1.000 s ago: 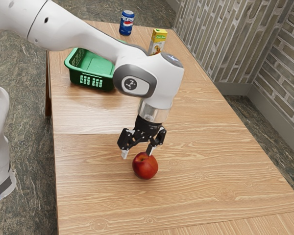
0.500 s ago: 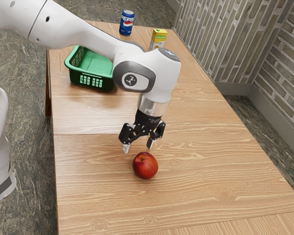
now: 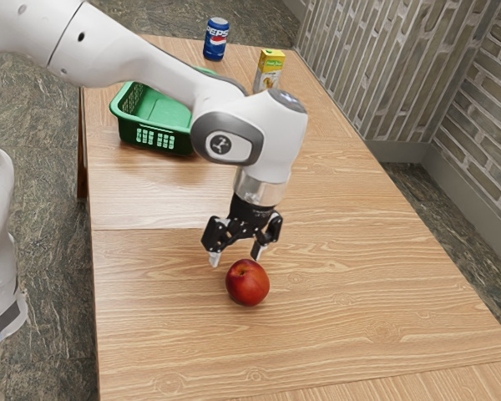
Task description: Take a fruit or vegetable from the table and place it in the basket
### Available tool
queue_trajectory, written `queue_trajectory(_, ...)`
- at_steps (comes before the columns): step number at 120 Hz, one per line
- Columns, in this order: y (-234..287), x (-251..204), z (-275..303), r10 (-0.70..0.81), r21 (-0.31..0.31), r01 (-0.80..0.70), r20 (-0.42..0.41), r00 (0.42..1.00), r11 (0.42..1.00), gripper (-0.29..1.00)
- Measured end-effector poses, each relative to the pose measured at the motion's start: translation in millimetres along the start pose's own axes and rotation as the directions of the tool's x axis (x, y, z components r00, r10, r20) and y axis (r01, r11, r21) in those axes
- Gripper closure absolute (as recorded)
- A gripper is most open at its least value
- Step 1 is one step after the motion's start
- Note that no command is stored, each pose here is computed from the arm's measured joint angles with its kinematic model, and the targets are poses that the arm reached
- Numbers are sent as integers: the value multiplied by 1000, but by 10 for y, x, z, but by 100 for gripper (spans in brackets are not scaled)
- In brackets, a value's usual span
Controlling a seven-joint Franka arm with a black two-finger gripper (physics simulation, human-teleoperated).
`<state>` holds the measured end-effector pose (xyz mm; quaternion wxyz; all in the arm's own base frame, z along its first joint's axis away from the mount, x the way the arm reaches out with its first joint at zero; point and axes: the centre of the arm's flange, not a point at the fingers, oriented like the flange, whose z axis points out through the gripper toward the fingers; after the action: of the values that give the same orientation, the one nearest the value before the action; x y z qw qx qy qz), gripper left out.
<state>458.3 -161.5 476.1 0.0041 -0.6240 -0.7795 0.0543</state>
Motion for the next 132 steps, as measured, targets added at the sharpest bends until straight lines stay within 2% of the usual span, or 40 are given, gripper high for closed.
queue_trajectory(89,328,-122,175,49,-46,-48,40,998,998,0)
queue_trajectory(103,351,-135,220,53,-45,-51,43,998,998,-3)
queue_trajectory(115,381,-140,282,53,-39,-51,45,998,998,-12)
queue_trajectory(123,406,-136,327,51,-35,-49,47,998,998,-1)
queue_trajectory(132,434,-129,372,48,-30,-47,49,998,998,0)
